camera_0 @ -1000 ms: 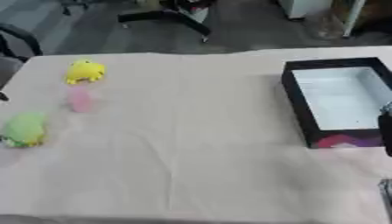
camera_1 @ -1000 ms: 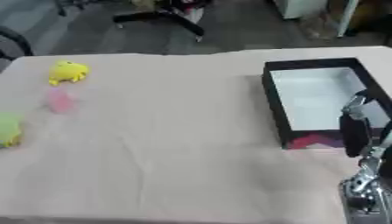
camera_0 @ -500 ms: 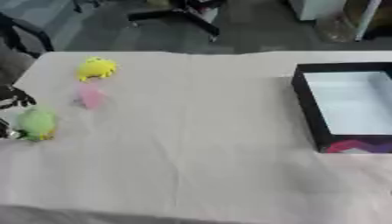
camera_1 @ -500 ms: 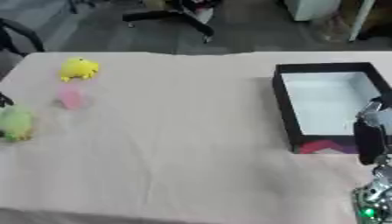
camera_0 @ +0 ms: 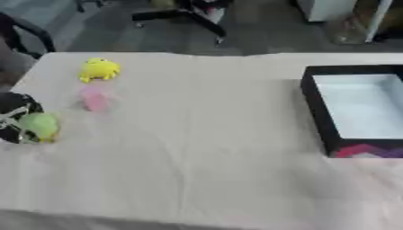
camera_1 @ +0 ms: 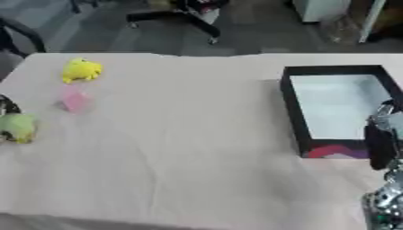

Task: Pick up the objects with one hand, pass them to the other hand, and then place them into the box on the other side of the table.

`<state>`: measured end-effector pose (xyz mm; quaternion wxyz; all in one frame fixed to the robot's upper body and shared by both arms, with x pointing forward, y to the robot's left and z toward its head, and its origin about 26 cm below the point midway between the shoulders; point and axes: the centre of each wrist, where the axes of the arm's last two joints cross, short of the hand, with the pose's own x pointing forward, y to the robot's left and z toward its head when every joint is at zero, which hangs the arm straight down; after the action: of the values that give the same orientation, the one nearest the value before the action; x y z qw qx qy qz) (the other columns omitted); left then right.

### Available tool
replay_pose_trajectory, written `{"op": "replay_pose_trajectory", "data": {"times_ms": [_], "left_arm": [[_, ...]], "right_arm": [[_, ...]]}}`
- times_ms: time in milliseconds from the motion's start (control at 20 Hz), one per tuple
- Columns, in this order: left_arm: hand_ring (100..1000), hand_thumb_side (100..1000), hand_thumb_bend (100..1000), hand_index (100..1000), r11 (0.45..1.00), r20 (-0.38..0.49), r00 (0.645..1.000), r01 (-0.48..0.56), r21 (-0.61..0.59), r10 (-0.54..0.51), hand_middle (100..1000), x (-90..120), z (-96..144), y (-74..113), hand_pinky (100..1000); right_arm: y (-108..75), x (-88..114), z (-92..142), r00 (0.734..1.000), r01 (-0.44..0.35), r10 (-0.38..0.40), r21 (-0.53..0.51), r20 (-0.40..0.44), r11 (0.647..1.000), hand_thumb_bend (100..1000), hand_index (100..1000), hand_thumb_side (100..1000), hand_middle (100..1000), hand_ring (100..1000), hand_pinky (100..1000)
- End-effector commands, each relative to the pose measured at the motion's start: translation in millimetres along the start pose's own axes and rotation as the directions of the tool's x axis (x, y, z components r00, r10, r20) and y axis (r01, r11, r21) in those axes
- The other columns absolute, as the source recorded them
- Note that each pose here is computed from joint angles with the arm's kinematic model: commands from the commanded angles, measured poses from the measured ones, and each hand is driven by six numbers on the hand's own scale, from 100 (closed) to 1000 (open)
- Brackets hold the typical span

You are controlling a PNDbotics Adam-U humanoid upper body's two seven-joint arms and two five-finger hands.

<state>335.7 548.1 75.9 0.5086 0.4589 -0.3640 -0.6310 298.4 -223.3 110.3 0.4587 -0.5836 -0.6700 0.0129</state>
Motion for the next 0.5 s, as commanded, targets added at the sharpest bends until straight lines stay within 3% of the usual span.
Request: {"op": "replay_pose_trajectory", "data": {"times_ms": [50, 150, 300, 400, 500], "left_arm": [[411, 100, 112, 500, 0.987, -0.008, 1.000, -0.027, 0.157, 0.028, 345, -14, 7, 33.4, 623], [415, 100, 117, 501, 0.964, 0.035, 0.997, -0.073, 0.257, 0.066, 351, -14, 8, 58.3, 652], [414, 100, 119, 493, 0.911, 0.189, 0.973, -0.195, 0.363, 0.133, 350, 5, 0, 97.0, 661], [417, 100, 127, 492, 0.881, 0.316, 0.931, -0.299, 0.366, 0.185, 353, 30, -12, 115.0, 670], [421, 100, 134, 492, 0.854, 0.439, 0.862, -0.413, 0.317, 0.254, 357, 63, -28, 127.0, 679]], "right_arm": [[-2.7, 7, -4, 0.995, -0.070, 0.059, -0.136, -0.079, 0.988, 100, 908, 736, 772, 745, 399], [-0.6, 12, -2, 0.998, -0.048, 0.043, -0.107, -0.049, 0.993, 100, 908, 702, 777, 746, 402], [2.9, 27, 0, 1.000, -0.014, 0.015, -0.044, 0.026, 0.999, 100, 910, 665, 780, 749, 412], [4.8, 42, 1, 0.994, 0.010, -0.013, 0.024, 0.104, 1.000, 100, 913, 633, 783, 753, 419], [6.4, 63, 1, 0.979, 0.025, -0.050, 0.125, 0.200, 0.992, 100, 917, 581, 789, 760, 428]]}}
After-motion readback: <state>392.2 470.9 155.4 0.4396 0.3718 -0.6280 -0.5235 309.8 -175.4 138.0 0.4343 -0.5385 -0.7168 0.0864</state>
